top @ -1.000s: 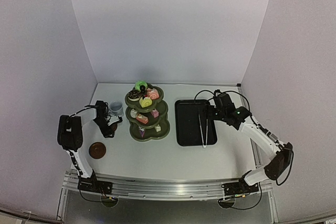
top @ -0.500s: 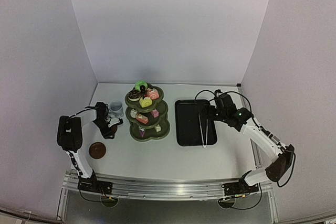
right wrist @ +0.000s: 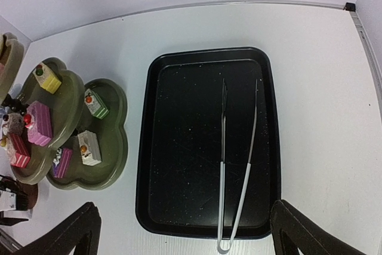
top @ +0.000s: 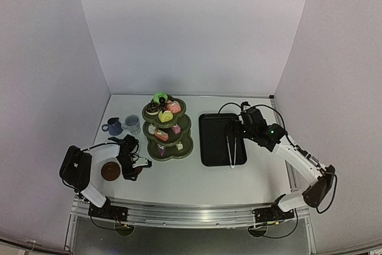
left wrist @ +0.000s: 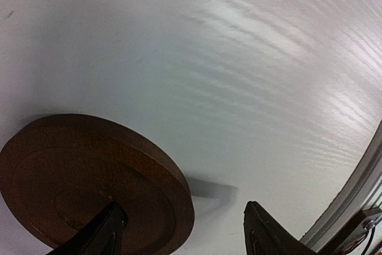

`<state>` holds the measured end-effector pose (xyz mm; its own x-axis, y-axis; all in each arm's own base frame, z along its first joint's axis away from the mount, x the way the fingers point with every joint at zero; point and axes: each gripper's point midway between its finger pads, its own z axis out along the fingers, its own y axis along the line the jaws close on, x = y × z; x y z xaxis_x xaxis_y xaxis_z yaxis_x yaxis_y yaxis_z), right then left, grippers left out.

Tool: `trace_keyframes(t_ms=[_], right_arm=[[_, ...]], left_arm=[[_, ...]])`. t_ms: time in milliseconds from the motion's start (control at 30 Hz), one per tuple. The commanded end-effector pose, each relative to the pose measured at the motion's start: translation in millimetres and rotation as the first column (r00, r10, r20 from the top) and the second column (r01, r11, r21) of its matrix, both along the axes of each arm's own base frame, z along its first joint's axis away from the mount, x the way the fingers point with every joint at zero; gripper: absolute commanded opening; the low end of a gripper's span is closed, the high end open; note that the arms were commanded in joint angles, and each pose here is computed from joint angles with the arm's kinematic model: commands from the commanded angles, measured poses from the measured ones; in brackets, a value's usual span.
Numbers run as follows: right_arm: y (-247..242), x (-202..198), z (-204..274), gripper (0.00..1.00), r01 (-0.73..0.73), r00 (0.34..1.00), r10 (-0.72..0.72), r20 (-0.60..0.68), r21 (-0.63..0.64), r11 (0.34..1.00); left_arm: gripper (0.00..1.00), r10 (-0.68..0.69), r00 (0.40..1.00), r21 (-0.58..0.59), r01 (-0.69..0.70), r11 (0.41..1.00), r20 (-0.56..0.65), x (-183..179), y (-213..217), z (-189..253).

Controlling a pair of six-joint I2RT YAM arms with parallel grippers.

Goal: Serve the afternoon tea

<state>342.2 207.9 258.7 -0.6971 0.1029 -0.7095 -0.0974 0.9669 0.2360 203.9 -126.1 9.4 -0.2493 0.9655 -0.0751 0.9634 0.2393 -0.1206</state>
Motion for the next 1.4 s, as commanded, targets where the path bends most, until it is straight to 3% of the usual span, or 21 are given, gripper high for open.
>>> trace_keyframes(t_ms=[0, 333, 800, 967, 1200, 1367], right_arm=[[2.4, -12.4, 27.1, 0.97, 0.01, 0.997, -0.012, 0.07, 0.032, 0.999], [18.8, -34.8, 20.9, 0.98, 0.002, 0.999, -0.005, 0.048, 0.058, 0.998], [-14.7, -51.8, 26.6, 0.98, 0.056, 0.995, -0.057, 0.076, 0.016, 0.998], [-19.6, -57.5, 28.7, 0.98, 0.038, 0.998, -0.037, 0.059, -0.018, 0.999], [-13.8, -57.9, 28.5, 0.98, -0.022, 0.999, 0.025, 0.042, -0.066, 0.998], [-0.9, -48.0, 33.2, 0.98, -0.061, 0.997, 0.065, 0.04, -0.083, 0.995]], left_arm=[[0.7, -0.122, 0.987, 0.015, 0.124, 0.992, -0.106, -57.2, -29.1, -15.0], [0.7, -0.339, 0.938, -0.053, 0.336, 0.94, -0.078, -65.4, -140.3, -20.5], [0.72, -0.579, 0.815, -0.165, 0.566, 0.808, -0.038, -104.1, -290.4, -30.1], [0.73, -0.608, 0.793, -0.164, 0.596, 0.786, -0.035, -110.0, -310.6, -26.7], [0.75, -0.603, 0.798, -0.126, 0.597, 0.792, -0.011, -106.3, -289.0, 1.9], [0.78, -0.584, 0.809, -0.139, 0.587, 0.798, 0.067, -92.6, -303.8, 46.5]])
